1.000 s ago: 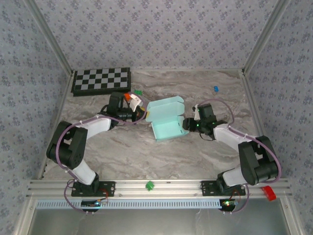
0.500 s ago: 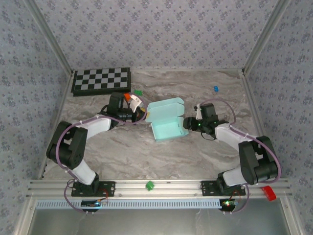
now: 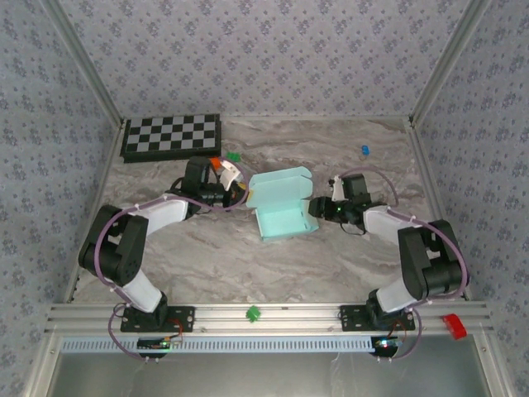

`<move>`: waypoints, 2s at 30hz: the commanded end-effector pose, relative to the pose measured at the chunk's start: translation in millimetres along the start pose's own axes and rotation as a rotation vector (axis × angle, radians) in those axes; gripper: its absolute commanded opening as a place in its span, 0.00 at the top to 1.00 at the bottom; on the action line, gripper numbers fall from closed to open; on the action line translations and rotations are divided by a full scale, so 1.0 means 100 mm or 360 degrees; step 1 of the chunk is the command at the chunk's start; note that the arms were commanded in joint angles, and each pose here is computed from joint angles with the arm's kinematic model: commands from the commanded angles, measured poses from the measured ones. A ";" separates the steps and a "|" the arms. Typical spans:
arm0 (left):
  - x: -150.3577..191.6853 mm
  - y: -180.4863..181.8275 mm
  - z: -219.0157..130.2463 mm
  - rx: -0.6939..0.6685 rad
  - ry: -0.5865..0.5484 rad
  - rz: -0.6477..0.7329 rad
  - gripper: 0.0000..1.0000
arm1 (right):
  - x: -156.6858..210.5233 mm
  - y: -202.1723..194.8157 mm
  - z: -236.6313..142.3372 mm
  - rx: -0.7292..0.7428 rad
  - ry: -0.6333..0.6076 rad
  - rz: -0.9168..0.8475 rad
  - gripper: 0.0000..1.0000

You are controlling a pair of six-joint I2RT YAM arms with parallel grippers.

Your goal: Fold the paper box

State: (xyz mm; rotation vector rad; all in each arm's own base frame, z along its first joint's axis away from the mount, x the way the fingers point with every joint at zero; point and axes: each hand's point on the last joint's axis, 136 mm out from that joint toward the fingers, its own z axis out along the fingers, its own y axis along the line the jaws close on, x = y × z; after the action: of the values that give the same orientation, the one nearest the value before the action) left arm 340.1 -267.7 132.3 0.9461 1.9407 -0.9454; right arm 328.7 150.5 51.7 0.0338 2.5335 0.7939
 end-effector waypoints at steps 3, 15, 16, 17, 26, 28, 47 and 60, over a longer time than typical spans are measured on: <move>-0.07 -0.07 -0.02 0.0022 -0.0029 0.0017 1.00 | 0.02 0.19 0.08 -0.0150 0.0028 0.0014 0.50; -0.06 -0.02 -0.03 -0.0032 -0.0026 -0.0022 1.00 | 0.11 0.30 0.20 -0.0141 0.0078 0.0008 0.56; -0.06 -0.02 -0.03 -0.0036 -0.0023 -0.0027 1.00 | 0.11 0.31 0.20 -0.0133 0.0077 0.0000 0.56; -0.06 -0.02 -0.03 -0.0044 -0.0024 -0.0029 1.00 | 0.11 0.33 0.19 -0.0123 0.0075 -0.0011 0.56; -0.04 0.02 -0.06 -0.0121 -0.0001 -0.0052 1.00 | 0.16 0.21 0.17 0.0089 0.0071 -0.0108 0.60; -0.03 0.03 -0.07 -0.0137 0.0000 -0.0061 1.00 | 0.17 0.19 0.17 0.0137 0.0081 -0.0131 0.60; 0.00 -0.11 -0.07 -0.0144 0.0016 -0.0124 1.00 | 0.07 0.18 0.30 0.0250 -0.0075 -0.0074 0.66; 0.04 -0.12 -0.06 -0.0134 0.0031 -0.0121 1.00 | 0.06 0.05 0.33 0.0419 -0.0124 -0.0102 0.68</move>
State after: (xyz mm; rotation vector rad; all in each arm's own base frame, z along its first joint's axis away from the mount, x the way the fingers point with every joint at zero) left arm 332.7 -265.2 132.3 0.8280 2.0303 -0.8832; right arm 334.9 182.9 36.2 0.0300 2.5234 0.5029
